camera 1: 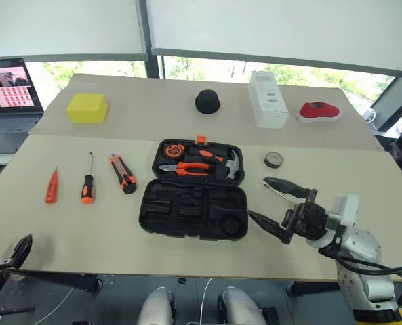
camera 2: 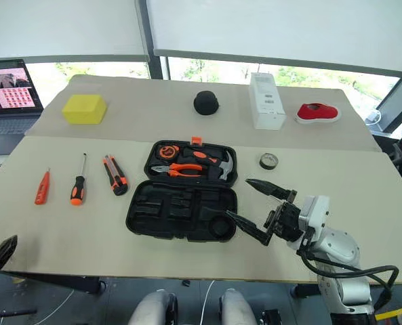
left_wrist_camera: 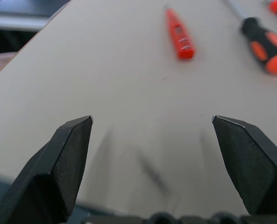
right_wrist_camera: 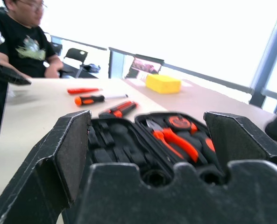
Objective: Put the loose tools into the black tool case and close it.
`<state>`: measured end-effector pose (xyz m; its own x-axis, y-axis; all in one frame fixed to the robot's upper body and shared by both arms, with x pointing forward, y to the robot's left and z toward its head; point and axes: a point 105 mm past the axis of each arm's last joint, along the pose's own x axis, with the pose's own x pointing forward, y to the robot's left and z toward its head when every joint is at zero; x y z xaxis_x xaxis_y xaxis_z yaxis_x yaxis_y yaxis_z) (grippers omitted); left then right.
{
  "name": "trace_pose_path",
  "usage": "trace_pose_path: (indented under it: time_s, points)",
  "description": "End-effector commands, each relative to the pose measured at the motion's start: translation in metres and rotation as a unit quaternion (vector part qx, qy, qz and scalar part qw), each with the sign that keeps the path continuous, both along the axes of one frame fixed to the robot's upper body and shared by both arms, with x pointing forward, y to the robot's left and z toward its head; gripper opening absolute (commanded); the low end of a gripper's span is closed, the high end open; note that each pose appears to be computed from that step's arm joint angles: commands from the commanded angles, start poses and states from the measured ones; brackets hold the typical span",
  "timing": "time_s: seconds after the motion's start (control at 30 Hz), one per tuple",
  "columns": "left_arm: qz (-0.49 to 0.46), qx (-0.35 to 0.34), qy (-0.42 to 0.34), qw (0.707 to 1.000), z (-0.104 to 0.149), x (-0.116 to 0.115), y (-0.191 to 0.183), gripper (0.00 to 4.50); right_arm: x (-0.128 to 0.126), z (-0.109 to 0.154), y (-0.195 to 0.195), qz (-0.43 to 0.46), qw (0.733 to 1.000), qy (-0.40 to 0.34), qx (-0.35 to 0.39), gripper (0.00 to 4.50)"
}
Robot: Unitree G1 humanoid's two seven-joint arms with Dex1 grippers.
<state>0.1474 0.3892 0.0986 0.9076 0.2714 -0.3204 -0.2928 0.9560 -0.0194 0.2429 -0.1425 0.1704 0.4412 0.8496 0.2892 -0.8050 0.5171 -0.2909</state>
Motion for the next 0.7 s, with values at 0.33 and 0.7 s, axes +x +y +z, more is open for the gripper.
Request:
trace_pose_path:
  time_s: [0.33,0.7]
  points:
    - [-0.131,-0.022,0.027,0.991,0.056,0.118,-0.062,4.38,0.0,0.011,0.004,0.006,1.0,-0.023,0.007,4.49]
    - [-0.172,-0.005,0.138,0.975,0.015,0.186,-0.084,3.87,-0.004,0.005,0.01,0.017,1.0,-0.017,0.002,4.5]
